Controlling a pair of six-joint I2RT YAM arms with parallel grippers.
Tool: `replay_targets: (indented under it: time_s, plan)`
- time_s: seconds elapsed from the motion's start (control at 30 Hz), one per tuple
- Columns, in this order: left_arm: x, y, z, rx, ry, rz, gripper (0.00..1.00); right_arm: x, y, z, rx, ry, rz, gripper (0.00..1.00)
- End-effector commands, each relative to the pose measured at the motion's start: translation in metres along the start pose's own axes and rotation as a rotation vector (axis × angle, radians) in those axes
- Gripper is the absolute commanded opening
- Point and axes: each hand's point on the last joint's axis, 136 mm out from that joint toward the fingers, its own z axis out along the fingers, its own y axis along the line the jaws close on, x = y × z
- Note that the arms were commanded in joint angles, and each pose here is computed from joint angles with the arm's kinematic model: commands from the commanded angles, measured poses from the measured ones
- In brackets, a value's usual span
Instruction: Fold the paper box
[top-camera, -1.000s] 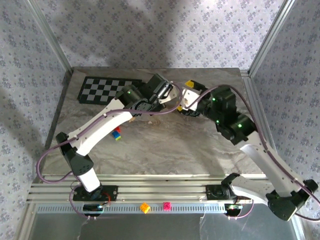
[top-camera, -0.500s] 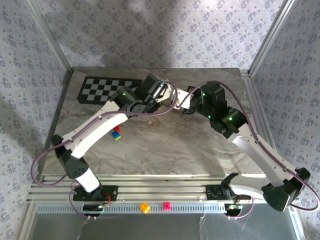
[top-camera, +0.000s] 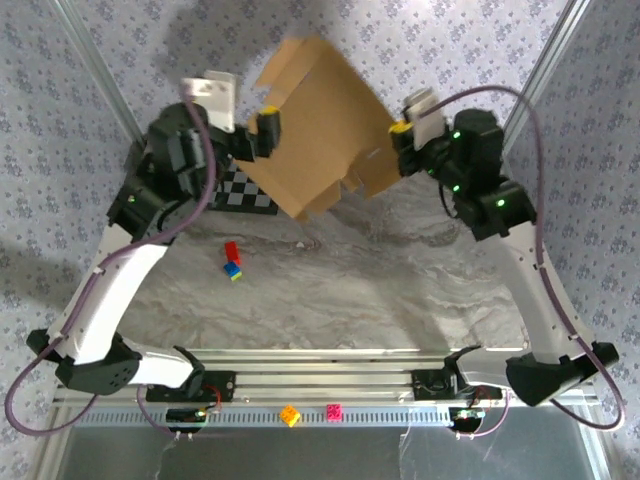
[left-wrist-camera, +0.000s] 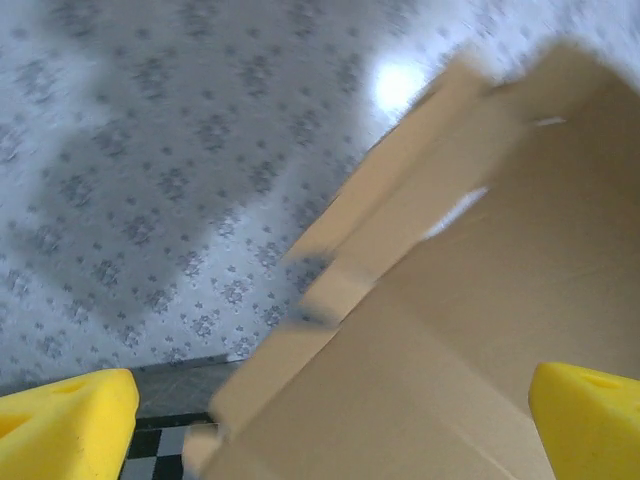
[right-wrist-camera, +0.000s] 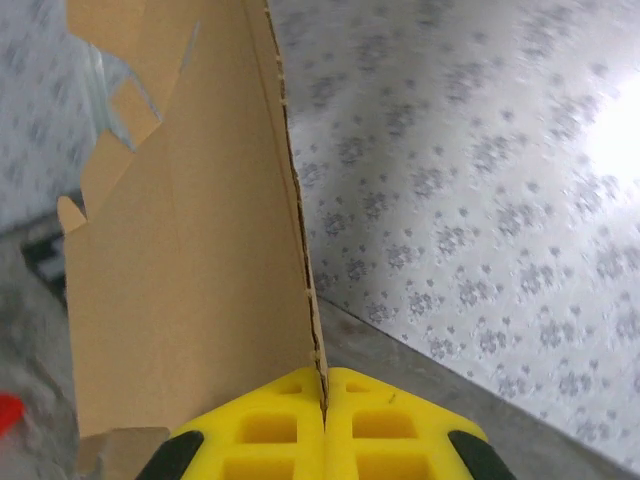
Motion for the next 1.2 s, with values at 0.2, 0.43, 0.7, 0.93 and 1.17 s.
replay_targets:
  time_s: [0.2,0.43,0.7,0.93,1.17]
  plan:
    - [0.090,0.018,0.051,0.054,0.351,-0.389,0.91,0.160,-0.033,0.015,0.024,0.451,0.715,0.00]
    - [0.165,0.005,0.082,0.054,0.587,-0.511,0.82,0.257,-0.034,0.006,0.162,0.731,0.609,0.00]
    - [0.228,-0.015,0.127,-0.214,0.743,-0.976,0.73,0.245,-0.003,0.020,0.048,0.617,-0.057,0.00]
    - [0.269,-0.054,0.164,-0.350,0.933,-1.237,0.80,0.237,0.007,0.031,-0.183,0.500,-0.050,0.00]
    - [0.292,-0.069,0.193,-0.370,0.962,-1.432,0.86,0.250,0.021,0.046,-0.260,0.536,-0.094,0.00]
